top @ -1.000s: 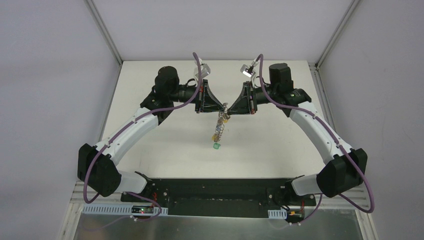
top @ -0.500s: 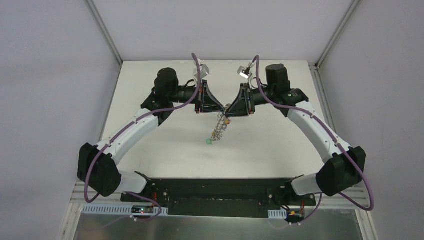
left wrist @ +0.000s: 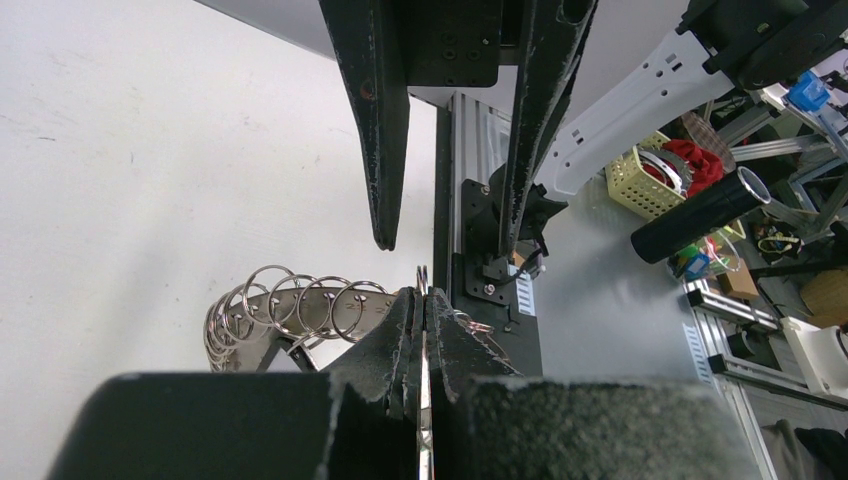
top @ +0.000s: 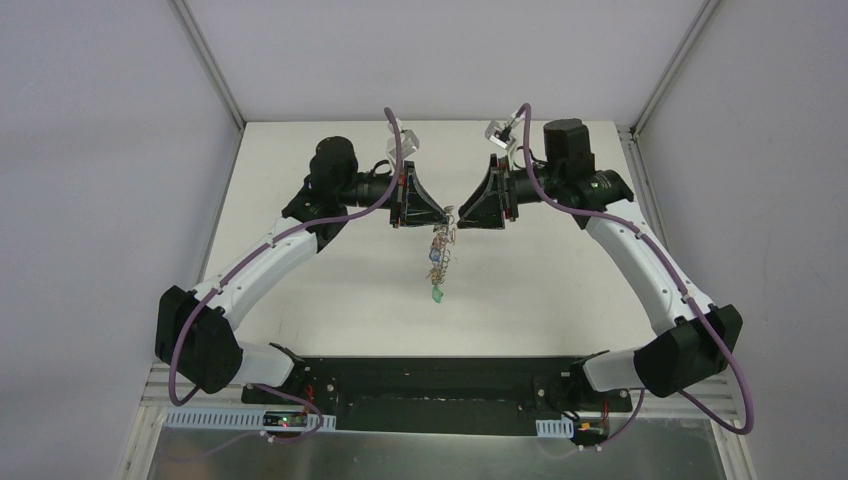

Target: Put the keys on the keyring

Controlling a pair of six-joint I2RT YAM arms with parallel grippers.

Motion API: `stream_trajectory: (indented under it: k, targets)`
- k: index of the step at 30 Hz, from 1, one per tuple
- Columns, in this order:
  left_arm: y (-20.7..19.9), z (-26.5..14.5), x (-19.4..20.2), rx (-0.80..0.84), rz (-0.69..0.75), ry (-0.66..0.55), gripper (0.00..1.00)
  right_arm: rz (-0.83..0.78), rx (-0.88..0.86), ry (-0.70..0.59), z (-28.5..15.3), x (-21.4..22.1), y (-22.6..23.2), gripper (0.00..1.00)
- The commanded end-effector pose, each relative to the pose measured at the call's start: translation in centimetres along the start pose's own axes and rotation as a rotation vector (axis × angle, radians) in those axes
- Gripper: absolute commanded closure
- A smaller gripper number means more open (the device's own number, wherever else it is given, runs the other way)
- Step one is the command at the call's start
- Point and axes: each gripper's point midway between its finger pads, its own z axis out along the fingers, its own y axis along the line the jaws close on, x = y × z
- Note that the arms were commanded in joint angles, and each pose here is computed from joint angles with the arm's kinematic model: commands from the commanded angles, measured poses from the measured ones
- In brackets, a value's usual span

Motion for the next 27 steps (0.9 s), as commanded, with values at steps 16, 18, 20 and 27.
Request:
stream_trajectory:
  k: [16, 18, 20, 27]
  targets:
    - [-2.5, -0.5, -3.8, 0.037, 0.034, -0.16, 1.0, -0.082, 0.0, -0.064, -1.4, -3.0, 1.5, 0.51]
    - [-2.4, -0.5, -3.8, 0.036, 0.031, -0.162, 1.0, -0.074, 0.0, -0.066, -1.2, -2.9, 1.3, 0.51]
    - [-2.3, -0.4, -3.7, 0.036, 0.025, -0.162, 1.0, -0.062, -0.004, -0.067, -1.1, -2.8, 1.1, 0.53]
    - [-2.0, -0.3, -3.9, 0.028, 0.016, -0.173, 1.0, -0.034, -0.038, -0.069, -0.7, -2.4, 1.0, 0.64]
